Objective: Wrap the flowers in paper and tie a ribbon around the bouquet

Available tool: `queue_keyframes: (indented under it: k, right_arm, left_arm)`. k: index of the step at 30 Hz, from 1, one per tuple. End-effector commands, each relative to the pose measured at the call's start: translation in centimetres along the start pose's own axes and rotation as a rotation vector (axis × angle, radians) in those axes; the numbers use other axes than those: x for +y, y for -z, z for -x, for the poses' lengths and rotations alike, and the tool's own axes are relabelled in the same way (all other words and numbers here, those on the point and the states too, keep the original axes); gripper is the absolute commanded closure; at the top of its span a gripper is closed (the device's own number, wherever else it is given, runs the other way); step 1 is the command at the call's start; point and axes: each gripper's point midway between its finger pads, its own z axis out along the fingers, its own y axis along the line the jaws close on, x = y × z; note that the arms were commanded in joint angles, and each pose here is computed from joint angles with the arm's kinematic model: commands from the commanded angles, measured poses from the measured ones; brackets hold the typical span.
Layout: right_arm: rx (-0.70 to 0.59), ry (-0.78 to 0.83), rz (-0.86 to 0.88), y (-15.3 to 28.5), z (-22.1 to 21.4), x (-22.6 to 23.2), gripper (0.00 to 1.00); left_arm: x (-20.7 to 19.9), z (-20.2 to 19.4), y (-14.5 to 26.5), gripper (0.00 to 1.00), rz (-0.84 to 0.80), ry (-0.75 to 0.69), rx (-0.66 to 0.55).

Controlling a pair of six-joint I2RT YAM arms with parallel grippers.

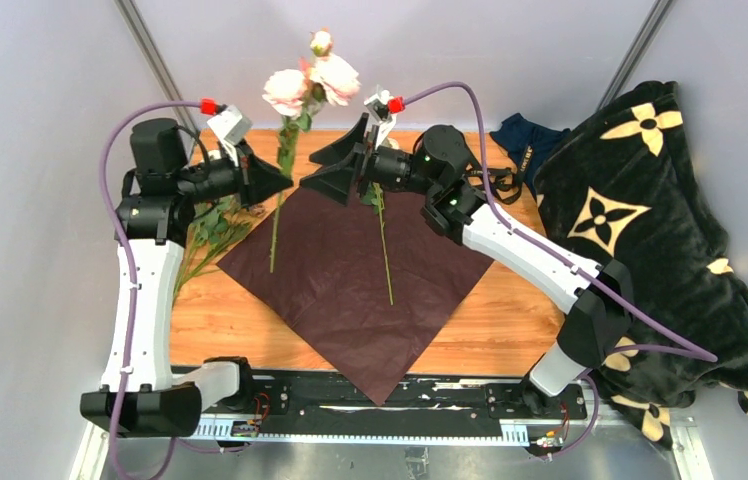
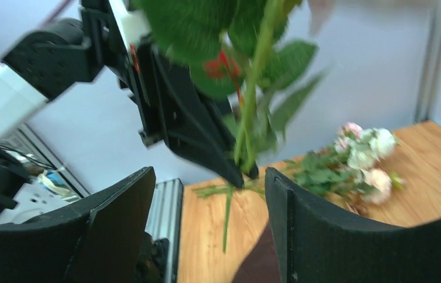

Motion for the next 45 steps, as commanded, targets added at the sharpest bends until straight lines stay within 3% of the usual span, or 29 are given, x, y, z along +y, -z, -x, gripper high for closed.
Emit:
queue_keyframes:
  k: [1,7,9,10,11,13,14,15,16,17,19,22,26,32,42,45]
  right_arm:
    - [-0.132,0.040,0.062,-0.5,3.0,2.6,0.30]
    - [-0.152,0.013,-0.020,-0.8,3.0,0.9,0.41]
    - [-0.153,-0.006,-0.038,-1.1,2.7,0.3,0.49]
    - [-0.157,-0.024,-0.056,-1.2,2.6,-0.1,0.64]
    - [-0.158,-0.041,-0.081,-1.2,2.5,-0.6,0.94]
    - [-0.138,-0.072,-0.166,-0.9,2.1,-2.0,1.00]
    - [-0.116,-0.079,-0.225,-0.5,1.8,-3.0,1.00]
    - [-0.087,-0.083,-0.296,0.2,1.6,-4.2,1.00]
    - [-0.042,-0.084,-0.372,1.1,1.2,-5.6,1.00]
    - [0.028,-0.086,-0.461,2.4,0.4,-7.2,1.00]
    - [0.219,-0.090,-0.637,5.5,-1.8,-10.6,1.00]
    - [0.507,-0.122,-0.769,9.0,-5.5,-13.9,1.00]
    - [0.674,-0.184,-0.792,9.7,-9.6,-16.9,1.00]
    - [0.701,-0.198,-0.864,8.4,-12.9,-22.8,1.00]
    - [0.711,-0.240,-1.009,9.1,-21.7,-31.2,0.98]
    - [0.718,-0.201,-1.084,10.2,-22.1,-32.5,0.68]
  left_arm:
    - [-6.4,0.8,-0.5,1.00,-0.236,0.024,-0.007]
    - [-8.0,0.2,-1.5,1.00,-0.300,0.038,0.021]
    - [-8.6,-0.1,-1.8,1.00,-0.322,0.037,0.031]
    - [-8.9,-0.2,-1.9,1.00,-0.331,0.037,0.034]
    - [-9.0,-0.2,-1.9,1.00,-0.338,0.039,0.035]
    - [-8.7,-0.3,-2.0,0.98,-0.314,0.051,0.042]
    - [-8.3,-0.5,-2.1,0.77,-0.291,0.060,0.055]
    - [-7.4,-0.9,-2.1,0.36,-0.232,0.058,0.079]
    - [-6.0,-1.4,-2.1,0.05,-0.145,0.044,0.112]
    - [-4.0,-2.0,-1.8,0.01,-0.031,0.034,0.158]
    - [1.4,-3.6,-0.3,0.00,0.251,-0.001,0.271]
    - [7.7,-6.5,2.3,0.00,0.504,-0.014,0.404]
    - [14.5,-12.0,6.7,0.00,0.758,0.002,0.626]
    - [19.1,-17.7,10.5,0.00,0.894,0.064,0.776]
    - [23.1,-24.9,14.8,0.00,1.029,0.120,0.971]
    - [24.4,-26.6,15.8,0.11,1.049,0.148,1.006]
